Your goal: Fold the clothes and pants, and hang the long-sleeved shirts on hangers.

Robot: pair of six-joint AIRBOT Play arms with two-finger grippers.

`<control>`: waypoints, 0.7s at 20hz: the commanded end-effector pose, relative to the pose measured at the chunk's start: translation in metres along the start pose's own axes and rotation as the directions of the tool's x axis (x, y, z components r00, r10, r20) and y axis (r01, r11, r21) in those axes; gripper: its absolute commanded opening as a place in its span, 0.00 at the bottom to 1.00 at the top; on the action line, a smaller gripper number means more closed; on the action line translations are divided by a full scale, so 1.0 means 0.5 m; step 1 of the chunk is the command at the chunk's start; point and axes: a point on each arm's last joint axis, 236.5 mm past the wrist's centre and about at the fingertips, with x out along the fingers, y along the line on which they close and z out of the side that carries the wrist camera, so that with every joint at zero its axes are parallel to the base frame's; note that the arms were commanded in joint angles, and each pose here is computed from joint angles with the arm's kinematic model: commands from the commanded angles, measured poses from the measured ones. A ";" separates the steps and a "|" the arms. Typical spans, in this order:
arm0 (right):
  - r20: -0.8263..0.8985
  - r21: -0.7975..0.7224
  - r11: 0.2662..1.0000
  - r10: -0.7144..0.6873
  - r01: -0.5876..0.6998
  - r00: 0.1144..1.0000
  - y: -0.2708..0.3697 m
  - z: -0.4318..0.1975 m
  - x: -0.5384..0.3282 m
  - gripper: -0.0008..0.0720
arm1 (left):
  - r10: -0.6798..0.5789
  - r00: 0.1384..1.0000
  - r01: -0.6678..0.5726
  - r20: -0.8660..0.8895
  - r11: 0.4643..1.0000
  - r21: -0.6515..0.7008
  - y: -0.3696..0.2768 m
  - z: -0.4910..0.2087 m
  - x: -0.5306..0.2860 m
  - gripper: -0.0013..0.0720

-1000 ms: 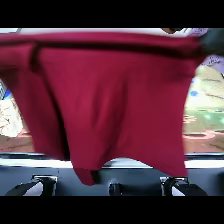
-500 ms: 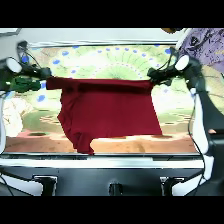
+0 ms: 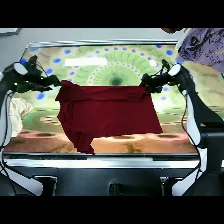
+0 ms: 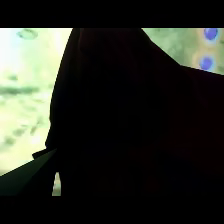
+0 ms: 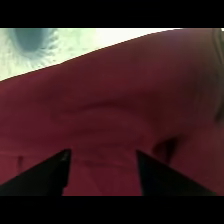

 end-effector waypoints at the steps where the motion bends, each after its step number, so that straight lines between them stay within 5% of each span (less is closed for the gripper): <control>1: -0.028 -0.040 0.998 0.053 -0.055 0.998 -0.003 0.000 -0.104 0.77 | -0.022 0.998 0.019 -0.054 0.998 -0.054 0.043 -0.023 -0.105 0.92; 5: -0.136 -0.126 0.992 -0.002 -0.015 0.991 -0.140 -0.041 -0.273 0.77 | 0.008 0.998 -0.016 -0.068 0.992 -0.121 0.120 -0.071 -0.234 0.92; 14: -0.367 0.178 0.984 0.054 0.013 0.929 -0.377 -0.330 -0.209 0.76 | -0.191 0.973 0.128 -0.132 0.916 -0.381 0.120 -0.393 -0.187 0.92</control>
